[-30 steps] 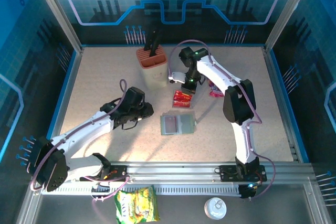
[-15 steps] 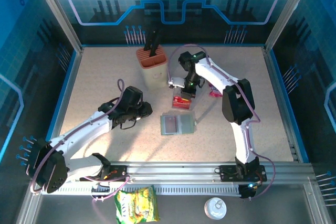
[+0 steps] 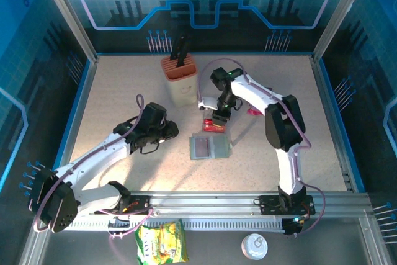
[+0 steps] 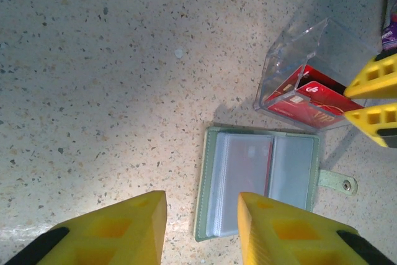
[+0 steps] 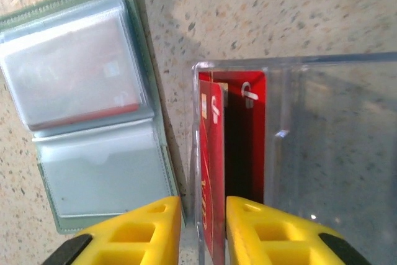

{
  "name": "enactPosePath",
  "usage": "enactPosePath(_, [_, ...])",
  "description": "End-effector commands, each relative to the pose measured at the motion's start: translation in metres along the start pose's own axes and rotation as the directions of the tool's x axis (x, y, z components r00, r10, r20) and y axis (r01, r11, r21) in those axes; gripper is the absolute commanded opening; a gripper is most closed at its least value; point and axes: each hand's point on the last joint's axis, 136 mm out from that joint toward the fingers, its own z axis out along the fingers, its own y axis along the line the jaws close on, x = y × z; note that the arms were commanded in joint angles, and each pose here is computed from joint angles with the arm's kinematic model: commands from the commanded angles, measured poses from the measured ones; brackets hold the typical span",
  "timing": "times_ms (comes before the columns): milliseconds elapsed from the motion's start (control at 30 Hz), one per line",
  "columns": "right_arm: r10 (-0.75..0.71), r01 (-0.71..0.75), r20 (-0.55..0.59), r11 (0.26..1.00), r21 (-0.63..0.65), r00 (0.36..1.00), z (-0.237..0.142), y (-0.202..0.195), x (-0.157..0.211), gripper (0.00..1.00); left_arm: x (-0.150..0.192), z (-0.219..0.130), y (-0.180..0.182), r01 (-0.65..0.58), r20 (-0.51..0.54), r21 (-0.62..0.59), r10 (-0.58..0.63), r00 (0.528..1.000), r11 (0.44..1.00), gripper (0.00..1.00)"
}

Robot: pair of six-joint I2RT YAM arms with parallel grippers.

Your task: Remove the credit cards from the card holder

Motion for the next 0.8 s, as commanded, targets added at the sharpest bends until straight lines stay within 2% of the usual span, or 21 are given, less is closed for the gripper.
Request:
enactPosePath(0, [0.002, -0.016, 0.126, 0.994, 0.111, 0.992, -0.038, 0.003, -0.019, 0.27, 0.003, 0.007, -0.006, 0.009, -0.034, 0.032, -0.007, 0.999, 0.999, 0.36])
enactPosePath(167, [0.095, -0.127, 0.206, 0.980, 0.153, 0.974, -0.051, 0.013, -0.023, 0.27, 0.008, 0.020, -0.016, 0.010, -0.088, 0.071, -0.004, 0.996, 0.997, 0.35])
enactPosePath(300, [0.260, -0.302, 0.271, 0.945, 0.128, 0.927, -0.045, 0.016, -0.024, 0.25, 0.014, 0.031, -0.023, 0.014, -0.124, 0.097, -0.002, 0.992, 0.995, 0.30])
enactPosePath(467, [0.443, -0.502, 0.360, 0.861, 0.086, 0.821, -0.034, 0.019, -0.029, 0.20, 0.027, 0.045, -0.031, -0.003, -0.177, 0.097, 0.020, 0.984, 0.995, 0.27])
enactPosePath(767, [0.697, -0.759, 0.441, 0.649, -0.054, 0.565, -0.011, 0.028, -0.015, 0.16, 0.059, 0.069, -0.038, -0.020, -0.260, 0.076, 0.039, 0.965, 0.997, 0.16])
